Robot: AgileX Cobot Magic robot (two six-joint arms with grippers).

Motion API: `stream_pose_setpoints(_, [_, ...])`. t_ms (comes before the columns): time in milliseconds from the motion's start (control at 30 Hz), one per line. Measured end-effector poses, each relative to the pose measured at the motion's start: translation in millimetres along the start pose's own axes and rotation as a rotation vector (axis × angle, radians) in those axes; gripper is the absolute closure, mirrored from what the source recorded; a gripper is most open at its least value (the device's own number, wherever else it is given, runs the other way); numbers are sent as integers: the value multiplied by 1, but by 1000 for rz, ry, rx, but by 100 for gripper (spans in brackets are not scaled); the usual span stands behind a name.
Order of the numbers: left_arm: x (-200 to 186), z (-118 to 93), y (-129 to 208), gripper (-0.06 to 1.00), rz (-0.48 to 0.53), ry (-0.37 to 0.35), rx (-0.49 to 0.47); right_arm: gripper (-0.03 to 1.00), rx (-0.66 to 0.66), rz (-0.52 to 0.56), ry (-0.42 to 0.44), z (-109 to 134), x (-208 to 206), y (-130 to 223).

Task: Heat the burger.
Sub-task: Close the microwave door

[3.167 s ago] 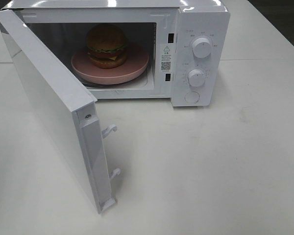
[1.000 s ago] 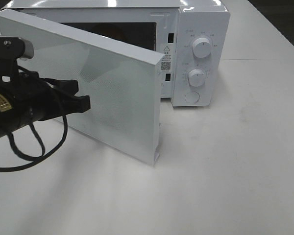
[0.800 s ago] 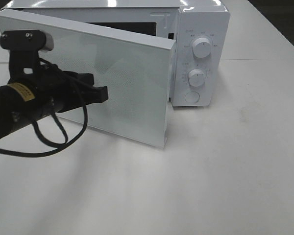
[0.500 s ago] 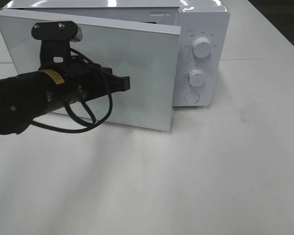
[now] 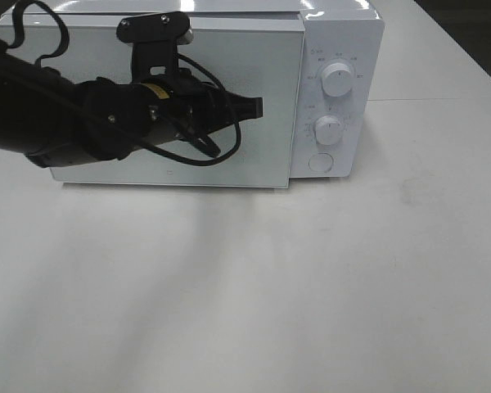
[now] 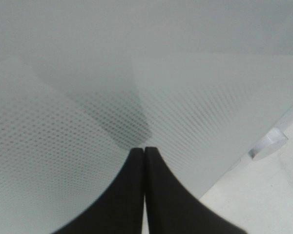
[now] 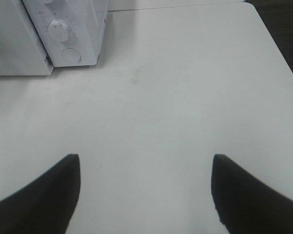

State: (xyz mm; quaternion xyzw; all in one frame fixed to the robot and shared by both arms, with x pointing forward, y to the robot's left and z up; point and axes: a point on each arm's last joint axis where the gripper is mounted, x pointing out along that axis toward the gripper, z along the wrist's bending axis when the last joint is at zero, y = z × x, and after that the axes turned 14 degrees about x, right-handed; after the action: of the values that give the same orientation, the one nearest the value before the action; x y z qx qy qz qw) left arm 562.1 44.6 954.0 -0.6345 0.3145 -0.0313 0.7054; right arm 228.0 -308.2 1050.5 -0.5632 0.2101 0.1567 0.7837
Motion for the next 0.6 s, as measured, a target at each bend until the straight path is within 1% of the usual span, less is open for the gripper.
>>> stream_pose_setpoints(33, [6,-3,1,94,28,8,-1,25,0,0,0,0,0,0])
stream_pose_setpoints(200, [16,-10,0,94,68,24,1,25,0,0,0,0,0,0])
stream_pose_setpoints(267, [22,-14,1,94,101,34,7,25,0,0,0,0,0,0])
stream_pose_setpoints(467, [37,-20,0,94,118,29,3,25,0,0,0,0,0,0])
stream_pose_setpoints(600, [41,-22,-1,94,121,31,-2,25,0,0,0,0,0,0])
